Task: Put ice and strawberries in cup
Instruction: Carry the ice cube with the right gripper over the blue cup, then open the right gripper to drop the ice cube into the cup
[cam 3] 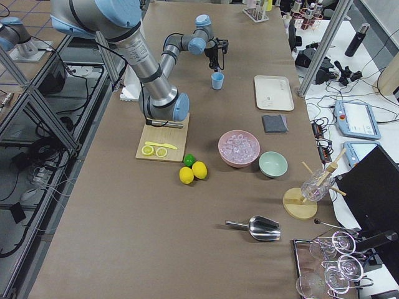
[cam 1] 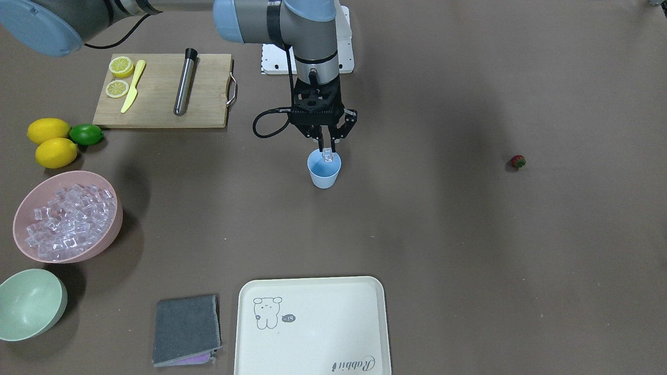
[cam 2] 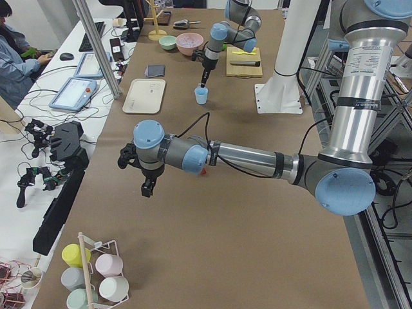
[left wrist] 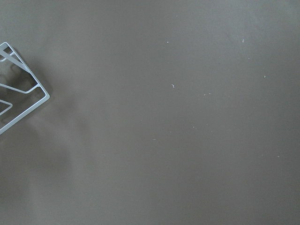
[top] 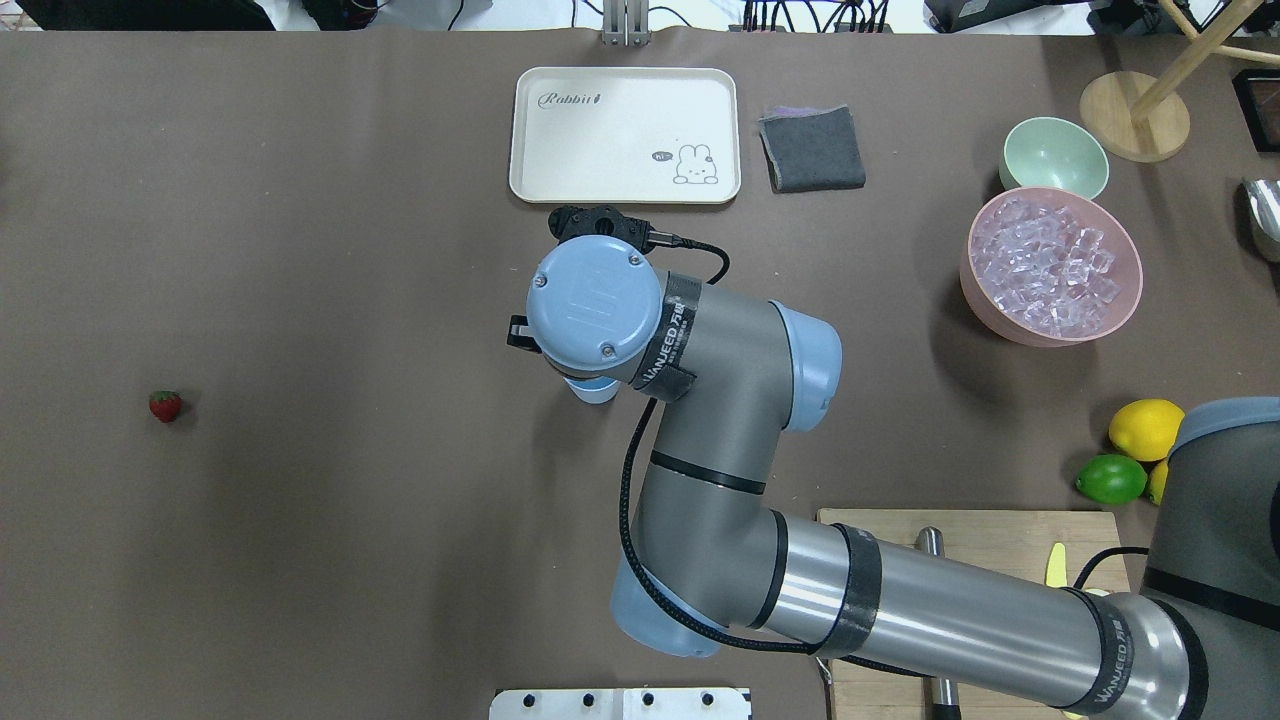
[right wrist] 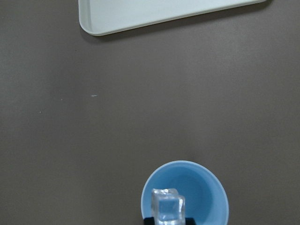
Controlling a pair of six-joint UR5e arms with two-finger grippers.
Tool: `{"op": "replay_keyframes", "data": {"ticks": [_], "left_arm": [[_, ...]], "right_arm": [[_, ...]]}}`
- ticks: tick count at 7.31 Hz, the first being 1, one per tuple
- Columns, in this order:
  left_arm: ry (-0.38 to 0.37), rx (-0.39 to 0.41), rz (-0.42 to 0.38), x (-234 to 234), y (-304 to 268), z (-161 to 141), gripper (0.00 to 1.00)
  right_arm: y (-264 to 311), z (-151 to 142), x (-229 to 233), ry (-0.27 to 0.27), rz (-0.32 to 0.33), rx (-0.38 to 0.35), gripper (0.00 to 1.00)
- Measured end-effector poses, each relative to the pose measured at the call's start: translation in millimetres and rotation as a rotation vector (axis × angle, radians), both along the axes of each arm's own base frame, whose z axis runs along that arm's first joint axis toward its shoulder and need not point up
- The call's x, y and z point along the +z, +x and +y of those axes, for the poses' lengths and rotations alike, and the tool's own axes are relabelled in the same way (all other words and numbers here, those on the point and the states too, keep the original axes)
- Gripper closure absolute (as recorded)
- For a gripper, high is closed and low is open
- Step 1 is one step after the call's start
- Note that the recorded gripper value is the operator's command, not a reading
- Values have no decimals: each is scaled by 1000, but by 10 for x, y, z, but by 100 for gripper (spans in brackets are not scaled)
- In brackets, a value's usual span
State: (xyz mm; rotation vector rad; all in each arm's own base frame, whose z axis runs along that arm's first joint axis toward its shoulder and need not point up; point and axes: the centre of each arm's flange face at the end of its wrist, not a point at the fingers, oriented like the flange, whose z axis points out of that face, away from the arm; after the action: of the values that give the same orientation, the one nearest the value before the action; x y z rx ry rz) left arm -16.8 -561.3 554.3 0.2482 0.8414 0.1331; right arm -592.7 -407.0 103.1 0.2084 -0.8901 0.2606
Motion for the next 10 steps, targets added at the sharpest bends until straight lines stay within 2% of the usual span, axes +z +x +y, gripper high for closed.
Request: {"op": "replay_keyframes", "data": {"ticks": [3, 4, 5, 6, 7, 8, 10], "left_arm": [[0, 0, 0, -1, 1, -13, 2], [1, 0, 0, -6, 1, -20, 2], [2, 0, 0, -12, 2, -25, 2], [2, 0, 0, -16, 2, -27, 2], [3, 0, 0, -18, 2, -28, 2], [3, 0, 0, -19, 2, -30, 2], [1, 0, 0, -16, 2, -33, 2]], "right_arm": [[-5, -55, 76, 2, 15, -1, 88], [6, -77, 111, -1, 19, -1, 81], [7, -84, 150, -3, 23, -2, 52], [6, -84, 191, -6, 28, -1, 36], [6, -85, 210, -9, 29, 1, 36], [4, -83, 220, -10, 30, 1, 25], [9, -70, 194, -10, 25, 0, 20]]}}
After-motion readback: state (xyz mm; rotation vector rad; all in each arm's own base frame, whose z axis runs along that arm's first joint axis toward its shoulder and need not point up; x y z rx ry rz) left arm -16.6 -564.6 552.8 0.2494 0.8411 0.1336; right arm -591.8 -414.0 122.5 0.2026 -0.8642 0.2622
